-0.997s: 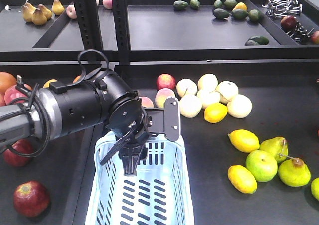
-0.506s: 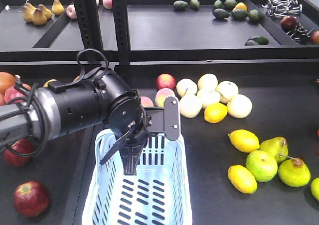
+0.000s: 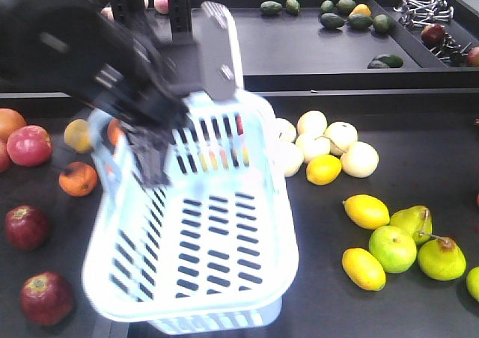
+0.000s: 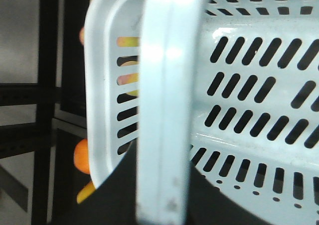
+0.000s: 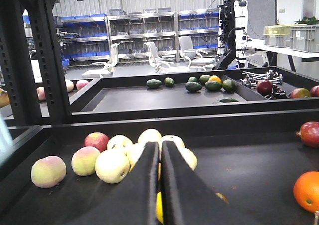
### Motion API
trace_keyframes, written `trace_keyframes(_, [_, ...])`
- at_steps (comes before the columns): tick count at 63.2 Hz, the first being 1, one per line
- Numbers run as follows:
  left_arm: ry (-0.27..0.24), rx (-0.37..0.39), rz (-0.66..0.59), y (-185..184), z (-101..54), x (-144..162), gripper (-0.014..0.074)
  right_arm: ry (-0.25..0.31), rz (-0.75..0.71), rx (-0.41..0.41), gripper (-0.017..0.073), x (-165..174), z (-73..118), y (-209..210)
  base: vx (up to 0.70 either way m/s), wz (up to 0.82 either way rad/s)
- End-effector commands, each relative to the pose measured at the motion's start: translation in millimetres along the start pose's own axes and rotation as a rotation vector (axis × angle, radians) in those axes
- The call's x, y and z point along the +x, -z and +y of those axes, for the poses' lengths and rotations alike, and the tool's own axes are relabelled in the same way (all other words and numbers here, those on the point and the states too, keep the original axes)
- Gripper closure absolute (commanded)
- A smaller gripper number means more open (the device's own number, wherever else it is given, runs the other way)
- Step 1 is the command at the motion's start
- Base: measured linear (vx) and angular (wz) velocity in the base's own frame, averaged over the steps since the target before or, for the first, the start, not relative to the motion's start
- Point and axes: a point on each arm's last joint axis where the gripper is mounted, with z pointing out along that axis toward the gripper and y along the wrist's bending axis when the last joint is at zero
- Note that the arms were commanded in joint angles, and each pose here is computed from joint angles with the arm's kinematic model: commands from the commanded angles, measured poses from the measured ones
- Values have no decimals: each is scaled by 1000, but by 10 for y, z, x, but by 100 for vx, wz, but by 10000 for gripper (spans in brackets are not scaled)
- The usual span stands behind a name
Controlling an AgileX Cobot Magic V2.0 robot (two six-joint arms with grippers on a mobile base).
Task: Pick three apples into basket with both arms
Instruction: 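Close the left gripper on the handle and lift the basket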
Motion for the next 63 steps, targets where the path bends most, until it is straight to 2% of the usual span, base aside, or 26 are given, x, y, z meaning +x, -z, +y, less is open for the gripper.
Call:
trace_keyframes(1, [19,-114,-62,578,110,90,600,7,-75,4,568,-27,-3,9,0,0])
trace_keyframes(8, [30,-146,-26,899,95,257,600,7,-75,4,568,-27,-3,9,0,0])
trace_keyframes(19, [59,-223,-93,1311,56,420,600,7,-75,4,568,-27,-3,9,0,0])
trace_keyframes(29, [74,-257,-135,1528,14,515,600,7,-75,4,568,-27,-3,9,0,0])
trace_keyframes(63, [79,-271,-149,1605,-2,553,600,7,-75,4,568,-27,-3,9,0,0])
